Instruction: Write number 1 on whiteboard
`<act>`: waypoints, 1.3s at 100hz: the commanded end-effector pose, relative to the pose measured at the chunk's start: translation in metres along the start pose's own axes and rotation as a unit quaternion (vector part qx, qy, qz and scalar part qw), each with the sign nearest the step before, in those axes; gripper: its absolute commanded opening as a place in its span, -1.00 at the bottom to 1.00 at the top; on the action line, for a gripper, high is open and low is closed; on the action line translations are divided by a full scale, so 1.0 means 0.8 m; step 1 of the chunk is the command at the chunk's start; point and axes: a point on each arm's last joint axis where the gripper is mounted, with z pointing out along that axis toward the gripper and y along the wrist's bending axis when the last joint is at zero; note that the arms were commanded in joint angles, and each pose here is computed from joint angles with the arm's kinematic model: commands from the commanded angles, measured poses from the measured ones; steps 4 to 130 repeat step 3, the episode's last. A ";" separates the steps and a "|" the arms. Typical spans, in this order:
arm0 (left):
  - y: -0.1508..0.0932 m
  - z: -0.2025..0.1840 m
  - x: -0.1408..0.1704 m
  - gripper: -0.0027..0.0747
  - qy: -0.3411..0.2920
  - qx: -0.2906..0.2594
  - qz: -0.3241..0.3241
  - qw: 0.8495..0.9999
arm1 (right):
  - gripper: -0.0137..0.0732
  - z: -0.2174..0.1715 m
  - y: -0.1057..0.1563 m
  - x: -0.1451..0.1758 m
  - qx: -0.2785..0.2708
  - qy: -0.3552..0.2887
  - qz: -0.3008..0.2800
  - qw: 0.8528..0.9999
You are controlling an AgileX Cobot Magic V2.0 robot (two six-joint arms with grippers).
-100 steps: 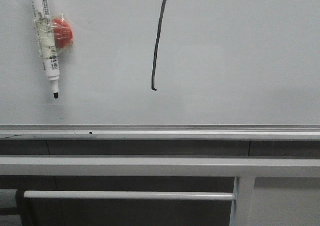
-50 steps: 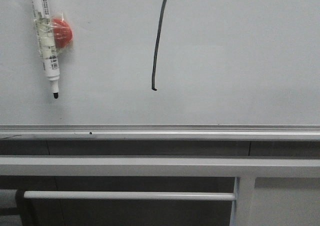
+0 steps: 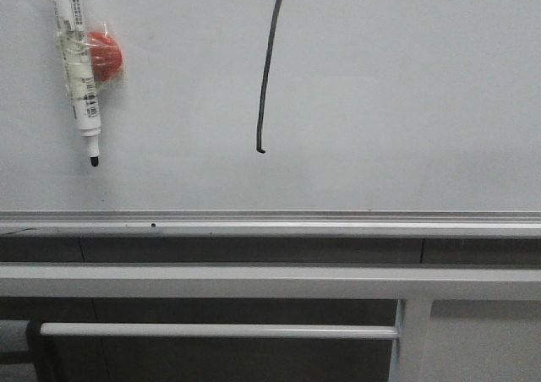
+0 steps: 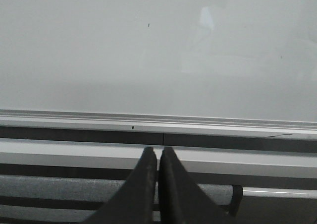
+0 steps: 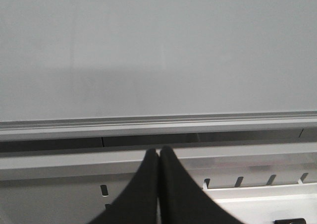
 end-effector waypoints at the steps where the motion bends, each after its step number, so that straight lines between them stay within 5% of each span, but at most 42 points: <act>1: -0.001 -0.002 -0.007 -0.98 -0.041 0.005 -0.003 0.999 | -0.83 0.003 0.000 0.009 0.003 0.003 -0.003 1.000; 130: -0.001 -0.002 -0.007 -0.98 -0.041 0.005 -0.003 0.999 | -0.83 0.003 0.000 0.009 0.003 0.003 -0.003 1.000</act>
